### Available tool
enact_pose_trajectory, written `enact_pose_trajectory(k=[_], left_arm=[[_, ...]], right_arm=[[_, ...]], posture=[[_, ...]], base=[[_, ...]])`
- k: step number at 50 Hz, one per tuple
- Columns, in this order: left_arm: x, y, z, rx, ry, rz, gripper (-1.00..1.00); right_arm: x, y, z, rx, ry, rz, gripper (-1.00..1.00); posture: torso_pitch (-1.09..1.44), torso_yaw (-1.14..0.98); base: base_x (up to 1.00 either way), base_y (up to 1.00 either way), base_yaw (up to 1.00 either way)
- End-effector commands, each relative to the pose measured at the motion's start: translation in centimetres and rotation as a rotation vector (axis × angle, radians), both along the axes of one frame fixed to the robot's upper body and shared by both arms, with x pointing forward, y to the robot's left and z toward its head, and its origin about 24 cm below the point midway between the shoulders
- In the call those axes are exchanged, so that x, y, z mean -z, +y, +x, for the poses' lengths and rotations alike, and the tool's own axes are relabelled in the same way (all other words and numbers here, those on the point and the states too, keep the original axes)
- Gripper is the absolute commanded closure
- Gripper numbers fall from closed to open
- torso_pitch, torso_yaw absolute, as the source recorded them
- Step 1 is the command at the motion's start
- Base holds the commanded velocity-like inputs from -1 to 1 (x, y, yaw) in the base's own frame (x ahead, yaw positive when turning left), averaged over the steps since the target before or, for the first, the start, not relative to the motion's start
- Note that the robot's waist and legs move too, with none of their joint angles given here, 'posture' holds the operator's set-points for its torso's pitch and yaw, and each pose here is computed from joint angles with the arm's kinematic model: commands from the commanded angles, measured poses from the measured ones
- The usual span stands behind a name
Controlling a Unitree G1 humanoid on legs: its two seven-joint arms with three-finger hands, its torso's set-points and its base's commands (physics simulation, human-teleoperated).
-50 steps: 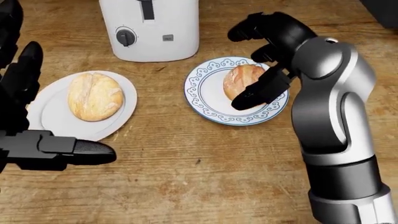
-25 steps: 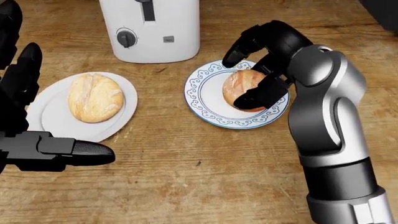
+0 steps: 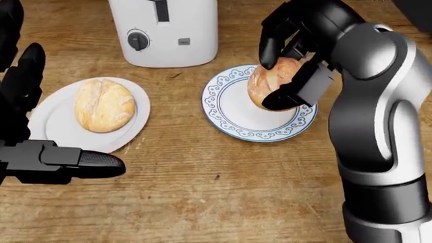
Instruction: Place all breads on the cutting board.
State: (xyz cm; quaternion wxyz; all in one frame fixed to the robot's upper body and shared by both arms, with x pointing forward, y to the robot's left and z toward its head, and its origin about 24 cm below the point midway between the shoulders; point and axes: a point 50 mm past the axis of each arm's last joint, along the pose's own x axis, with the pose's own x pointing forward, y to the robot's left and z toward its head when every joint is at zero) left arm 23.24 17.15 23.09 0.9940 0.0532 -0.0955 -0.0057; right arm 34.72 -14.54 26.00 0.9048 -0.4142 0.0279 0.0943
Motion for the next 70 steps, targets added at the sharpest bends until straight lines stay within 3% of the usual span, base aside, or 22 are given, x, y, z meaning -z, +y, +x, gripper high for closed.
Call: enact_pose_trajectory(k=[1, 10, 16, 17, 18, 28, 30, 34, 36, 46, 56, 64, 70], left_arm=[[-1.2, 0.0, -0.3, -0.005, -0.073, 0.01, -1.0], [-2.5, -0.2, 0.7, -0.015, -0.057, 0.055, -1.0], [-3.8, -0.3, 2.1, -0.024, 0.023, 0.162, -1.0], [-3.9, -0.4, 2.5, -0.02, 0.045, 0.189, -1.0], [-3.3, -0.3, 2.9, -0.027, 0.111, 0.217, -1.0], [-4.4, 0.3, 5.5, -0.078, 0.131, 0.362, -1.0], [-4.4, 0.3, 6.1, -0.075, 0.11, 0.442, -1.0], [-4.6, 0.0, 7.0, -0.068, 0.1, 0.5, -1.0], [-4.6, -0.2, 7.4, -0.058, 0.081, 0.577, -1.0], [-4.2, -0.1, 8.7, -0.071, 0.094, 0.645, -1.0], [-3.2, 0.0, 9.3, -0.051, 0.123, 0.659, -0.99], [-2.6, 0.0, 10.1, -0.052, 0.124, 0.651, -0.76], [-2.0, -0.1, 10.6, -0.053, 0.131, 0.649, -0.71]], right_arm=[[-2.3, -0.2, -0.8, -0.003, -0.083, 0.013, 0.98], [-3.8, -1.1, -2.3, -0.013, -0.125, 0.075, 1.0], [-3.8, -1.0, -2.4, -0.019, -0.138, 0.084, 1.0], [-3.7, -1.0, -2.4, -0.021, -0.138, 0.085, 1.0], [-3.7, -0.9, -2.4, -0.023, -0.14, 0.085, 1.0], [-3.7, -1.1, -2.3, -0.022, -0.146, 0.087, 1.0], [-3.7, -1.2, -2.3, -0.022, -0.148, 0.088, 1.0], [-3.7, -1.4, -2.1, -0.017, -0.153, 0.089, 1.0], [-3.6, -1.4, -2.1, -0.018, -0.153, 0.089, 1.0], [-3.3, -1.5, -2.1, -0.016, -0.154, 0.094, 1.0], [-3.0, -1.7, -1.8, -0.011, -0.15, 0.097, 1.0], [-2.6, -1.8, -1.6, -0.008, -0.144, 0.11, 1.0], [-2.4, -2.1, -1.5, -0.002, -0.14, 0.112, 1.0]], posture=[[0.0, 0.0], [0.0, 0.0], [0.0, 0.0], [0.0, 0.0], [0.0, 0.0], [0.0, 0.0], [0.0, 0.0], [0.0, 0.0], [0.0, 0.0], [0.0, 0.0], [0.0, 0.0], [0.0, 0.0], [0.0, 0.0]], base=[[0.0, 0.0, 0.0], [0.0, 0.0, 0.0], [0.0, 0.0, 0.0], [0.0, 0.0, 0.0], [0.0, 0.0, 0.0], [0.0, 0.0, 0.0], [0.0, 0.0, 0.0], [0.0, 0.0, 0.0], [0.0, 0.0, 0.0], [0.0, 0.0, 0.0], [0.0, 0.0, 0.0], [0.0, 0.0, 0.0], [0.0, 0.0, 0.0]])
